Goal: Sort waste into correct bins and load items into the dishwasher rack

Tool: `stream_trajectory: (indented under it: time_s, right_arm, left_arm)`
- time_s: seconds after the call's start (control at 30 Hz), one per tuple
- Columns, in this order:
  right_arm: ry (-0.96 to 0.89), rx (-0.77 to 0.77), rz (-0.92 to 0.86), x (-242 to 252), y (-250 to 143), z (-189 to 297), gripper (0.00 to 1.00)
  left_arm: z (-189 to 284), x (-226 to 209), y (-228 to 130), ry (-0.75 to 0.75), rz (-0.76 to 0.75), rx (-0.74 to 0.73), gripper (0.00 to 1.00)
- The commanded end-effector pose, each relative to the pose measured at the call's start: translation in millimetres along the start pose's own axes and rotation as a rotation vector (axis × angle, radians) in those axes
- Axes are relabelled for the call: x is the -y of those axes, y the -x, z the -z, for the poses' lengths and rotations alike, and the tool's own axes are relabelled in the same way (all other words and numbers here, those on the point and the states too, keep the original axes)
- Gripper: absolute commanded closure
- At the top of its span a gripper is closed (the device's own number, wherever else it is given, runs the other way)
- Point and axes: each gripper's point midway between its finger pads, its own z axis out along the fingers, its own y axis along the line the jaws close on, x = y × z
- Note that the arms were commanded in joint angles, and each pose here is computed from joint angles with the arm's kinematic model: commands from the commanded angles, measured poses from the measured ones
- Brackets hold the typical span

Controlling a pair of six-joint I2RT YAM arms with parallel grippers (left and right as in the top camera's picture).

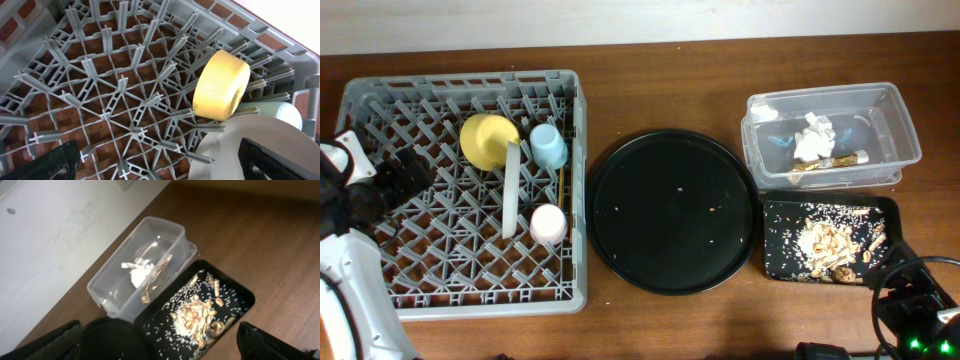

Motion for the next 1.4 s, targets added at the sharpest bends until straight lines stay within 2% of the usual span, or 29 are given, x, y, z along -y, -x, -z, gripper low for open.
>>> stream_trajectory:
  time_s: [0.0,0.07,0.1,0.17,0.23,0.27,0.33,0.5,0.53,1.1,1.17,1.23,1.3,1.33,1.37]
  right_arm:
    - [0.075,0.076,0.101,-12.1,9.7,-3.6,0.01]
    - [0.339,0.327,0.191,-60.9,40.6,2.5,0.01]
    - [0.55,0.551,0.256,-95.5,51.4,13.8,0.01]
    - [0.679,0.669,0.234,-106.5,32.3,0.2,0.01]
    - [0.717,0.65,0.233,-103.3,-4.6,-30.9,0.01]
    - [0.715,0.613,0.246,-94.8,-35.1,-55.8,0.01]
    - [0.694,0.571,0.267,-82.7,-66.6,-82.7,0.01]
    - [0.552,0.281,0.465,-50.9,-146.2,-142.8,0.01]
    - [0.583,0.243,0.482,-53.4,-155.4,-142.2,0.01]
    - [0.58,0.237,0.484,-52.5,-156.9,-143.1,0.01]
    - [0.58,0.237,0.484,-52.5,-156.9,-143.1,0.01]
    - [0.58,0.237,0.484,-52.5,-156.9,-143.1,0.01]
    - [0.58,0.237,0.484,-52.5,-156.9,-143.1,0.01]
    - [0.58,0.237,0.484,-52.5,-156.9,-143.1,0.01]
    - [0.58,0.237,0.484,-52.5,-156.9,-143.1,0.01]
  left_arm:
    - [1.7,-3.1,3.0,0.02,0.005,0.008,0.01]
    - [1.7,-3.1,3.0,0.02,0.005,0.008,0.01]
    - [1.7,-3.1,3.0,0.02,0.005,0.008,0.01]
    - [1.7,-3.1,3.0,0.02,0.005,0.008,0.01]
    - [1.7,-3.1,3.0,0.02,0.005,0.008,0.01]
    - [1.7,-3.1,3.0,0.02,0.005,0.008,0.01]
    - [1.7,-3.1,3.0,0.02,0.005,0.008,0.01]
    - [1.7,-3.1,3.0,0.02,0.005,0.008,0.01]
    - [1.7,-3.1,3.0,0.02,0.005,0.008,0.01]
    - [8.8,1.6,5.2,0.018,-0.007,0.028,0.01]
    - [36.5,50.6,11.0,-0.058,-0.113,0.103,0.01]
    - [95.3,133.8,2.9,-0.226,-0.292,0.23,0.01]
    - [152.2,171.1,-8.7,-0.339,-0.385,0.351,0.01]
    - [206.6,183.3,-18.9,-0.409,-0.432,0.479,0.01]
    - [235.4,175.1,-19.9,-0.371,-0.458,0.58,0.0]
